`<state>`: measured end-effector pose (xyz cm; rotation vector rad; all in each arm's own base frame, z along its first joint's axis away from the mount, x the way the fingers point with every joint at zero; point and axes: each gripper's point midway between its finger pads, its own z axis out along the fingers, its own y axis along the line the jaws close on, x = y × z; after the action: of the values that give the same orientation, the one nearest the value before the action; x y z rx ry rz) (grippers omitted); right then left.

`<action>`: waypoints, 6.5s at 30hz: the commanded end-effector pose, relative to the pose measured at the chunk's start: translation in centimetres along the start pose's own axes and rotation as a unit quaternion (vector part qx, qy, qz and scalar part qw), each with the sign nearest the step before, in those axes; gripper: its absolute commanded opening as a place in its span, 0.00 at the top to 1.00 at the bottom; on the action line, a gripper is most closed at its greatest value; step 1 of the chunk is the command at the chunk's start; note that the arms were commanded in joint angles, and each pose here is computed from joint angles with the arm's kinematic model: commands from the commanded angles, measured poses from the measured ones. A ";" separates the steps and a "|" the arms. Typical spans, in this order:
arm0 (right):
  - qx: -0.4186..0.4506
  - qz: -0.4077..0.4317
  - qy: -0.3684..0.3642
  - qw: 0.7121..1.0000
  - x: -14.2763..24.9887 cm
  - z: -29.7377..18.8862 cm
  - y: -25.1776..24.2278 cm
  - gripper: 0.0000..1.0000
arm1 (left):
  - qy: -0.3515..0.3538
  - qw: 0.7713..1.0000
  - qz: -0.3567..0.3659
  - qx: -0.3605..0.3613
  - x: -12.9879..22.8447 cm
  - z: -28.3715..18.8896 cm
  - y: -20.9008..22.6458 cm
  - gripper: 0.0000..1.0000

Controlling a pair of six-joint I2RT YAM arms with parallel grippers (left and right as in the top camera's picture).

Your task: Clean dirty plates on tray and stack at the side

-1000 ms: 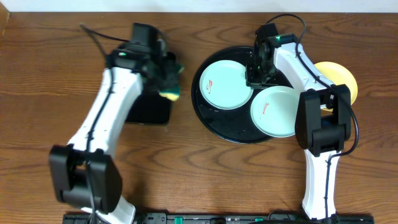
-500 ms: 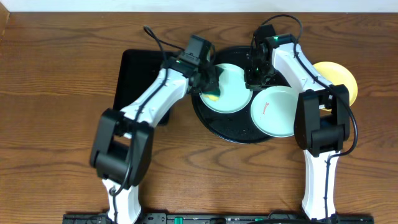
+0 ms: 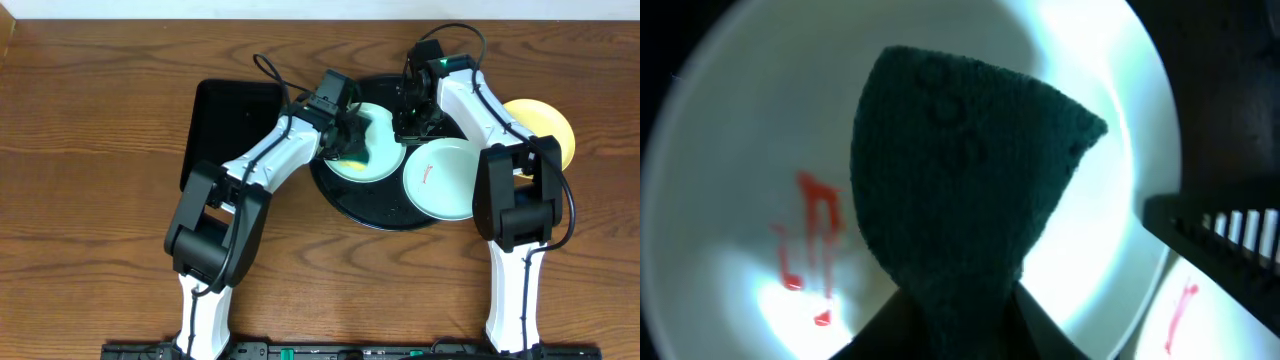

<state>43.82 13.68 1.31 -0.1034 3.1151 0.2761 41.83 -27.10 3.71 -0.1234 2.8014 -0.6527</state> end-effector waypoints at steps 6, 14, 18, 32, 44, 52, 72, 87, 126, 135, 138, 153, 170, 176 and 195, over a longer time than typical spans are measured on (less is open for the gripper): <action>0.002 -0.014 0.015 1.000 0.5 1.2 0.3 0.99 | -0.002 0.999 0.036 0.008 0.3 -0.1 -1.0 0.51; 0.003 -0.013 0.019 1.000 0.7 1.2 0.2 0.99 | -0.049 0.990 0.118 -0.052 -1.8 -1.4 0.8 0.49; 0.003 -0.013 0.019 1.000 0.7 1.2 0.2 0.99 | -0.050 0.984 0.160 -0.060 -1.9 -1.6 0.9 0.49; 0.003 -0.014 0.019 1.000 0.7 1.2 0.2 0.99 | -0.028 0.980 0.193 -0.052 -0.5 -1.3 0.1 0.49; 0.004 -0.013 0.020 1.000 0.8 1.2 0.2 0.99 | 0.006 0.981 0.188 -0.048 1.1 -1.3 0.4 0.49; 0.004 -0.013 0.020 1.000 0.8 1.2 0.2 0.99 | 0.011 0.985 0.172 -0.005 1.3 -1.1 -1.1 0.55; 0.004 -0.013 0.020 1.000 0.8 1.2 0.2 0.99 | 0.023 0.985 0.167 -0.041 1.7 1.1 1.0 0.80; 0.004 -0.013 0.022 1.000 0.9 1.2 0.2 0.99 | 0.019 0.971 0.163 -0.173 1.4 3.5 7.1 0.93; 0.014 -0.021 0.012 1.000 0.4 1.2 -0.2 0.99 | -0.099 0.989 0.103 -0.023 -4.3 -10.2 -0.9 0.92; 0.013 -0.021 0.009 1.000 0.2 1.2 -0.2 0.99 | -0.005 0.998 0.047 -0.052 -0.5 -3.2 3.0 0.93; 0.013 -0.022 0.008 1.000 0.2 1.2 -0.2 0.99 | 0.013 0.996 0.055 -0.063 0.2 -1.6 4.0 0.93; 0.019 -0.028 0.007 0.999 0.2 1.2 -0.4 0.99 | -0.118 0.890 0.138 -0.418 -5.4 -6.8 14.6 0.93; 0.014 -0.074 -0.011 0.997 -0.4 0.0 0.1 0.99 | -0.329 0.882 0.030 -0.335 -10.7 -22.5 9.6 0.92; 0.011 -0.078 -0.037 0.996 -1.0 -2.1 0.5 0.99 | -0.231 0.951 0.031 -0.202 -8.5 -19.6 8.1 0.74; 0.011 -0.072 -0.031 0.997 -0.6 -2.3 0.5 0.99 | -0.104 0.983 0.114 -0.099 -4.4 -6.7 2.6 0.19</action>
<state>43.99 14.65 1.92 -0.3135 3.0652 0.2681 43.75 -20.79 10.47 0.0509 2.6293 -0.3406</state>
